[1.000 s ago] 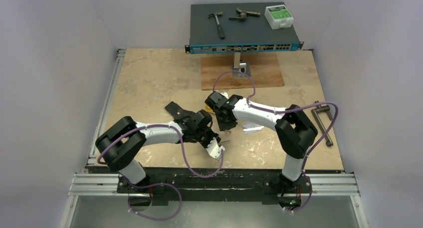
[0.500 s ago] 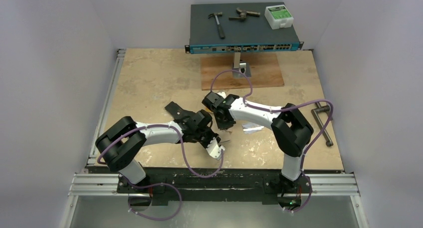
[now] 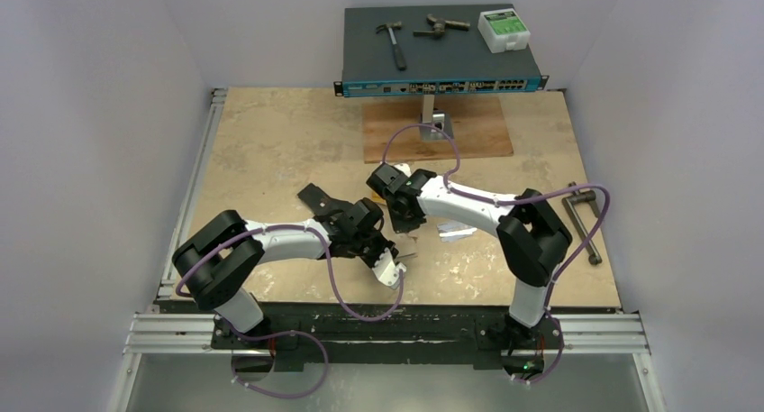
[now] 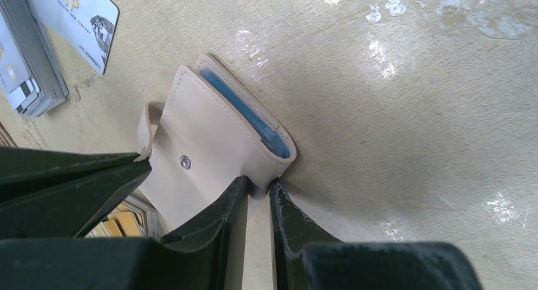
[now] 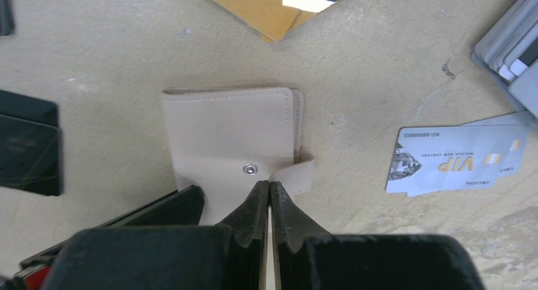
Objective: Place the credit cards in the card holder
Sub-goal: Close the card holder at the center of the board.
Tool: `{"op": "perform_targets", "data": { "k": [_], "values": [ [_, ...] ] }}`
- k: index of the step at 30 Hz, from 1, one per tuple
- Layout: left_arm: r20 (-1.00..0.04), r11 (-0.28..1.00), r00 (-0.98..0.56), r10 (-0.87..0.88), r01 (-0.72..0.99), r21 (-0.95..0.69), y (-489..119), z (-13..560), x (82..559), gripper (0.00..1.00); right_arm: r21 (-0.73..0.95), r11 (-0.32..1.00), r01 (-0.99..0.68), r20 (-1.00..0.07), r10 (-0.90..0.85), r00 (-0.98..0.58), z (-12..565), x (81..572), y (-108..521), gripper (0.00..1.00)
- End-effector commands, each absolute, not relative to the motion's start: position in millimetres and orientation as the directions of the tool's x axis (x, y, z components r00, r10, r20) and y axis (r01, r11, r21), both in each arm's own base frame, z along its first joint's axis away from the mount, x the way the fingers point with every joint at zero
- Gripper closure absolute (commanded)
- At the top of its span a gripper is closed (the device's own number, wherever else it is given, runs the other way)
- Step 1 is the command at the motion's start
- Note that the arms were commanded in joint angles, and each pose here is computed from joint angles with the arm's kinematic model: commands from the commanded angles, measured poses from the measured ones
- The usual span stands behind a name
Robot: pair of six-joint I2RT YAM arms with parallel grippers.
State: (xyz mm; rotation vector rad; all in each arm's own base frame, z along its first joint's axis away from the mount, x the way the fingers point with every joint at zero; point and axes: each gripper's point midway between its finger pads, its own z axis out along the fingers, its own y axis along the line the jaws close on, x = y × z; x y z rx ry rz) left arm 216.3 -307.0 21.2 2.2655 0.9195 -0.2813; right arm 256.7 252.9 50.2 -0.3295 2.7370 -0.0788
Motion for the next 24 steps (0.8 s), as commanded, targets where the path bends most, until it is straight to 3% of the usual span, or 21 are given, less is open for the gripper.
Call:
{"op": "perform_targets", "data": {
  "k": [1,14,24],
  "values": [
    [-0.436,-0.534,0.697,0.569,0.716,0.45,-299.3,13.0,212.5,0.84,0.031,0.974,-0.223,-0.416,-0.19,-0.889,68.8,258.0,276.8,1.0],
    [-0.433,-0.534,0.698,0.57,0.715,0.45,-299.4,13.5,213.2,0.85,-0.002,0.974,-0.225,-0.346,-0.212,-0.914,38.0,246.1,266.1,1.0],
    [-0.433,-0.535,0.696,0.572,0.717,0.446,-298.7,14.7,212.8,0.86,0.014,0.979,-0.205,-0.377,-0.185,-0.907,42.2,255.0,268.6,1.0]
  ]
}}
